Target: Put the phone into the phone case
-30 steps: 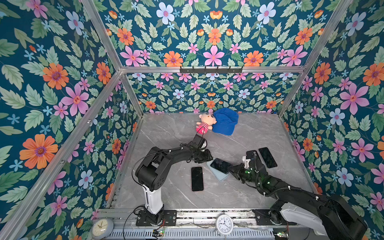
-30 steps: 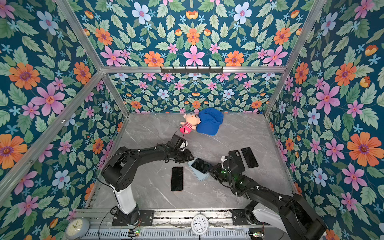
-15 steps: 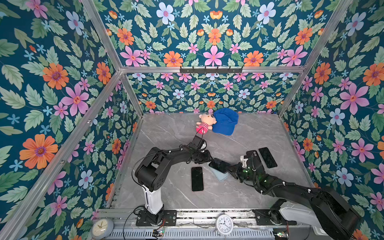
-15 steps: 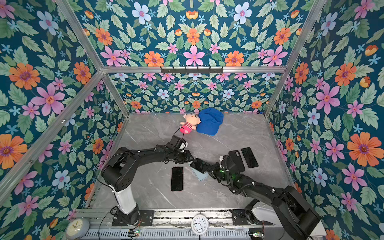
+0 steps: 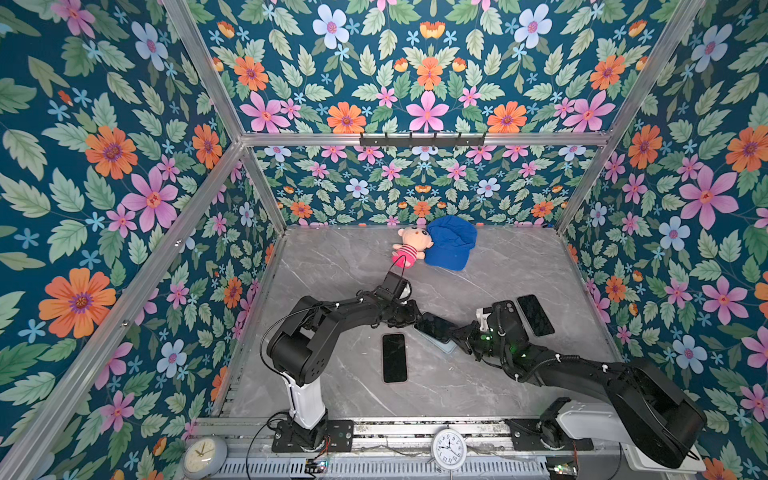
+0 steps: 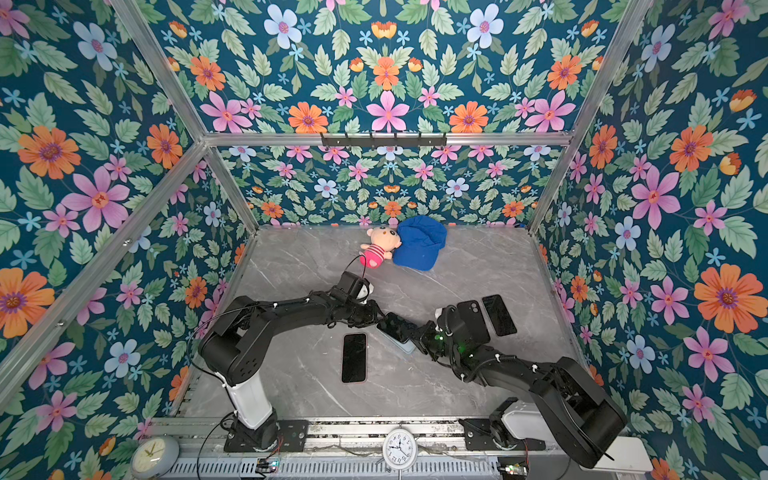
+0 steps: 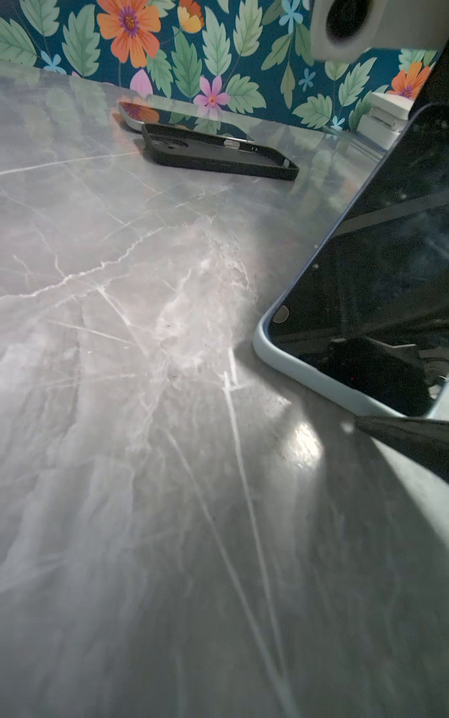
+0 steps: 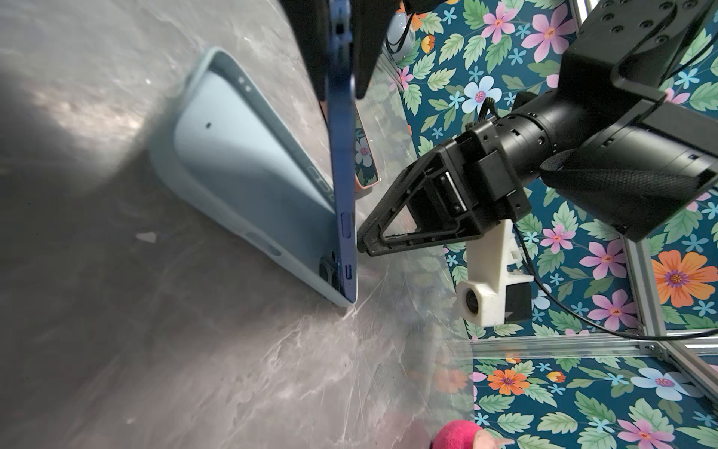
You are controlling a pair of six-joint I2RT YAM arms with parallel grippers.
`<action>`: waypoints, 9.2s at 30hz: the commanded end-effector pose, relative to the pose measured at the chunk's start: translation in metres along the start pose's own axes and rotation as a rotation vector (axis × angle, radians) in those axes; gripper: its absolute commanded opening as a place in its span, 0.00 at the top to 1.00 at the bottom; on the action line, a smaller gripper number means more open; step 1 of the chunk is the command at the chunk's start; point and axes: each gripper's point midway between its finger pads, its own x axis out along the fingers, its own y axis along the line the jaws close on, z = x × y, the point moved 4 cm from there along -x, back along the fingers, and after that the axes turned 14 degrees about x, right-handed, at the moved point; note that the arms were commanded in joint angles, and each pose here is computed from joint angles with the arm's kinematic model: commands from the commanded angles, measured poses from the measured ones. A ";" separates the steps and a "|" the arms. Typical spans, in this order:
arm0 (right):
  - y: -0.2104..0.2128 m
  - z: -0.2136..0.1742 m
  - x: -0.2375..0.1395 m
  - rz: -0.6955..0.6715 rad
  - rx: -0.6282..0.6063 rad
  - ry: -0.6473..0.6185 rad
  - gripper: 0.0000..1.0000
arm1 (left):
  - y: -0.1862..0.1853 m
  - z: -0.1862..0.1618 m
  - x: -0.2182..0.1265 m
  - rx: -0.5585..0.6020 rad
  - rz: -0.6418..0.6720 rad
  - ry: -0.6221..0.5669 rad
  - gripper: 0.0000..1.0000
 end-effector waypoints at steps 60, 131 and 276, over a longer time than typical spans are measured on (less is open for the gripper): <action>-0.028 -0.009 -0.017 -0.434 -0.237 0.092 0.53 | -0.004 -0.016 -0.025 -0.010 -0.023 -0.009 0.49; -0.020 -0.031 0.032 -0.422 -0.270 0.192 0.83 | 0.007 0.000 -0.002 0.027 0.005 0.028 0.60; 0.019 0.037 0.087 -0.518 -0.596 0.304 0.84 | 0.011 -0.007 0.008 -0.040 -0.011 0.055 0.50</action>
